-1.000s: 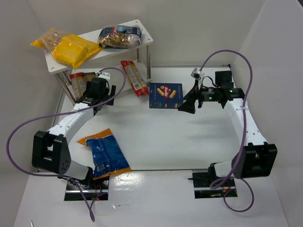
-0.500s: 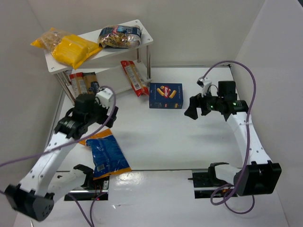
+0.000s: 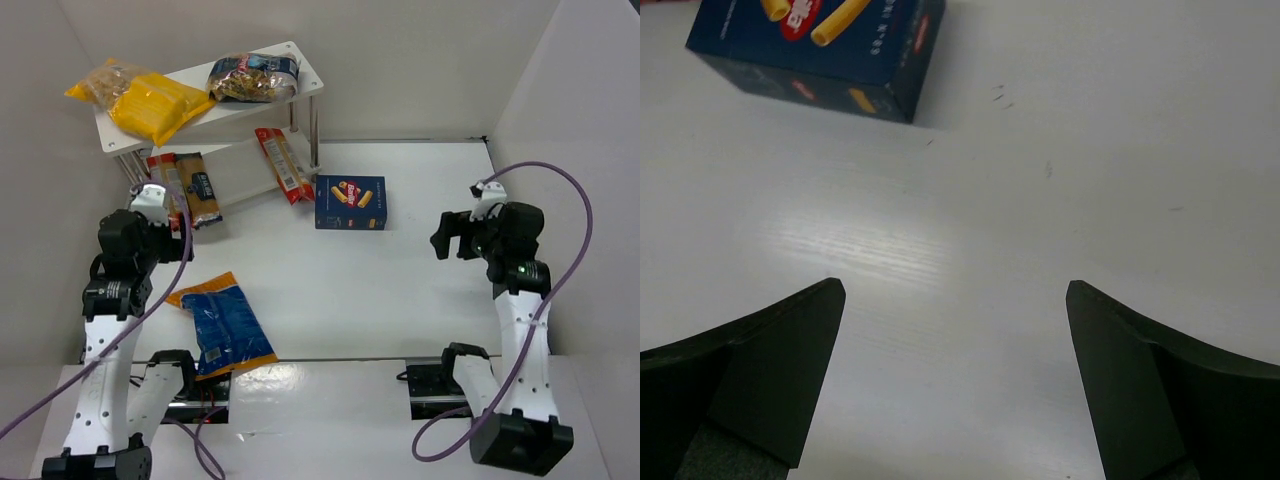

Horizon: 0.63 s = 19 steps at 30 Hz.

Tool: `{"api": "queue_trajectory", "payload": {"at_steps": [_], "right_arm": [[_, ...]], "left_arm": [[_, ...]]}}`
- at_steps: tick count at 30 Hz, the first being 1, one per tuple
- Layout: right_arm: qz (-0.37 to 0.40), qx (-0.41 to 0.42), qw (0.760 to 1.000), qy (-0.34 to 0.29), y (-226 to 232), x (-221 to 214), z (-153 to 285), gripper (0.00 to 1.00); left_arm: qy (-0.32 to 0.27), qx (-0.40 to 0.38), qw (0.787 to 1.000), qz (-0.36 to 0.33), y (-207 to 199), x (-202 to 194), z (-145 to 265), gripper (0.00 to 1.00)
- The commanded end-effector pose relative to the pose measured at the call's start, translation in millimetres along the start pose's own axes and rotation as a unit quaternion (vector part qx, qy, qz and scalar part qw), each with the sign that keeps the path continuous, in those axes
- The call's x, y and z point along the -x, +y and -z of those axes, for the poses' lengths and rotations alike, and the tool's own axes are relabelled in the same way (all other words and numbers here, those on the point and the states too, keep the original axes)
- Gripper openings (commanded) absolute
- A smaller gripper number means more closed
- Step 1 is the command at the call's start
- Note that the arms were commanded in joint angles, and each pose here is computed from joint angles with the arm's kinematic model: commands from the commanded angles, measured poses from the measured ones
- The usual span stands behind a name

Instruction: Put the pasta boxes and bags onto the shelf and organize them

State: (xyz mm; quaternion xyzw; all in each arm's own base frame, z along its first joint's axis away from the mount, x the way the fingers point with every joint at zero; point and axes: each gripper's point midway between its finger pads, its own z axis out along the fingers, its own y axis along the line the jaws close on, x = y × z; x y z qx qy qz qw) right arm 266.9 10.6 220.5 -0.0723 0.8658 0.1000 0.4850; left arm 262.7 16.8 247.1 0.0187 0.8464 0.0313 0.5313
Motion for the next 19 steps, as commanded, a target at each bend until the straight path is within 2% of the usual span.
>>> {"api": "queue_trajectory", "payload": {"at_steps": [1, 6, 11, 19], "right_arm": [[0.018, -0.069, 0.994, -0.088, -22, 29, 22, 1.0], [0.023, -0.096, 0.988, -0.121, -26, 31, 42, 1.0], [0.034, -0.1, 0.985, -0.138, -25, 37, 50, 1.0], [0.03, -0.089, 0.987, -0.128, -24, 34, 43, 1.0]], "left_arm": [[-0.03, 0.025, 0.999, 0.019, 12, 10, 11, 1.0], [-0.052, 0.044, 0.997, 0.026, 25, 15, 23, 1.0], [-0.038, 0.048, 0.998, 0.031, 33, 8, 23, 1.0], [-0.039, 0.043, 0.998, 0.027, 32, 8, 23, 1.0]]}}
